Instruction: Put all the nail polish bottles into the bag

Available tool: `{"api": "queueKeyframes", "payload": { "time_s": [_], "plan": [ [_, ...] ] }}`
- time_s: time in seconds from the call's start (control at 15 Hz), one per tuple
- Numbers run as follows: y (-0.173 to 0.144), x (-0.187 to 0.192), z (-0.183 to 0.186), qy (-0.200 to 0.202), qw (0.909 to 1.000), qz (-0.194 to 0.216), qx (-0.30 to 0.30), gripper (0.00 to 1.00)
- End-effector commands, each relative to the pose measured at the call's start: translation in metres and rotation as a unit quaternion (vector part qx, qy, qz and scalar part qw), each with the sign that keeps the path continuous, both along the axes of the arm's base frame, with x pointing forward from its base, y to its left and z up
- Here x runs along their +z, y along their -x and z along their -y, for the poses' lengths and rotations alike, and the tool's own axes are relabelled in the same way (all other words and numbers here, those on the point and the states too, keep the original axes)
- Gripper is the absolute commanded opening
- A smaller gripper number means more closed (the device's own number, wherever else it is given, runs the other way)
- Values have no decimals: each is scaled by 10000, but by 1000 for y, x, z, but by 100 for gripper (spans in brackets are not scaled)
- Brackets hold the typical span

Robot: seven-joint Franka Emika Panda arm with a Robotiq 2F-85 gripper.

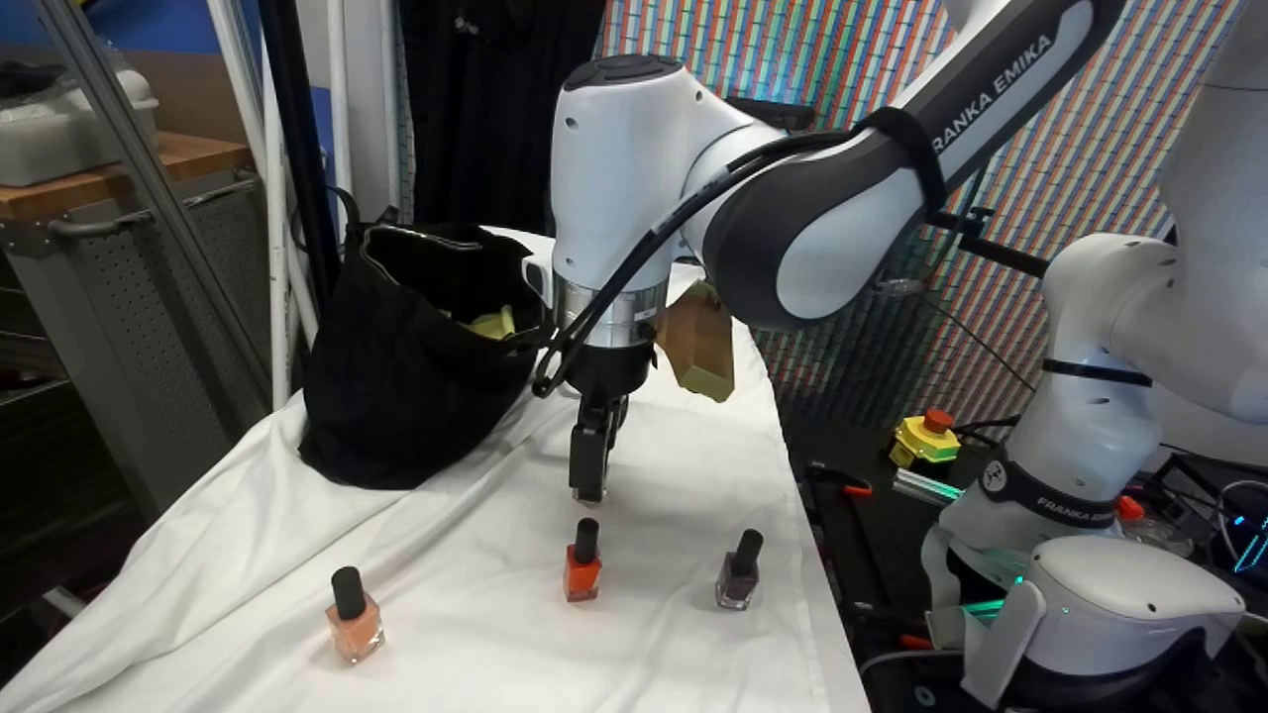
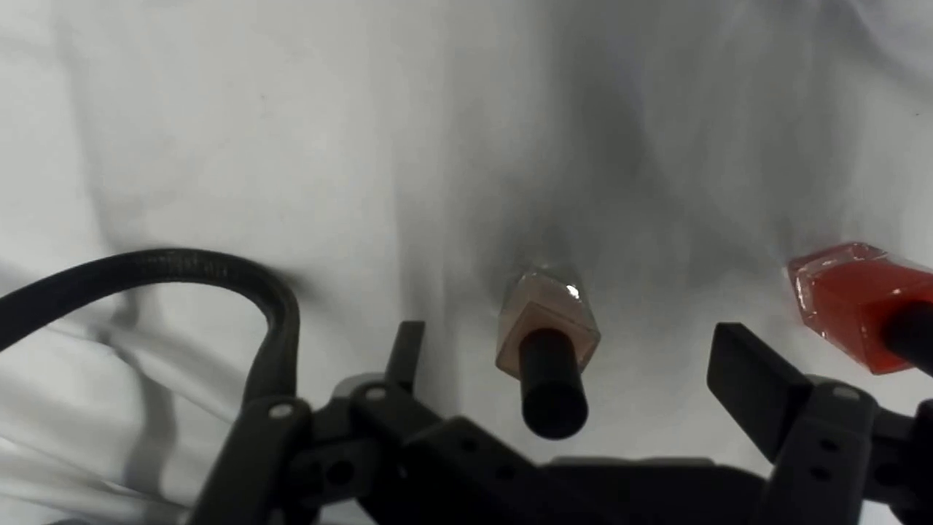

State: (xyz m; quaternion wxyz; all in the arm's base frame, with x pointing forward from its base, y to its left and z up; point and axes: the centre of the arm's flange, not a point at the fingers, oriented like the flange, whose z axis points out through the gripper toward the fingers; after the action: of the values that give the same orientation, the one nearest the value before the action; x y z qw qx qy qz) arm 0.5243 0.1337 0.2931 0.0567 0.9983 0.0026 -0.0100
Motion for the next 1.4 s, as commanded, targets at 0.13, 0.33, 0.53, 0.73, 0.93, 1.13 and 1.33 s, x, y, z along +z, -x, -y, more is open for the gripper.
{"api": "queueKeyframes", "payload": {
  "time_s": [0.13,0.33,0.53,0.73,0.93,1.13,1.33],
  "plan": [
    [-7,-7,3,-119,9999,68,-102,100],
    [-6,-11,4,-137,9998,14,-120,100],
    [-5,-15,5,-164,9998,-17,-138,100],
    [-6,-19,7,-184,9997,-19,-148,100],
    [-8,-21,9,-207,9997,-18,-150,100],
    [-7,-25,10,-241,9996,-27,-158,100],
    [-8,-29,11,-266,9995,2,-158,100]
  ]
}}
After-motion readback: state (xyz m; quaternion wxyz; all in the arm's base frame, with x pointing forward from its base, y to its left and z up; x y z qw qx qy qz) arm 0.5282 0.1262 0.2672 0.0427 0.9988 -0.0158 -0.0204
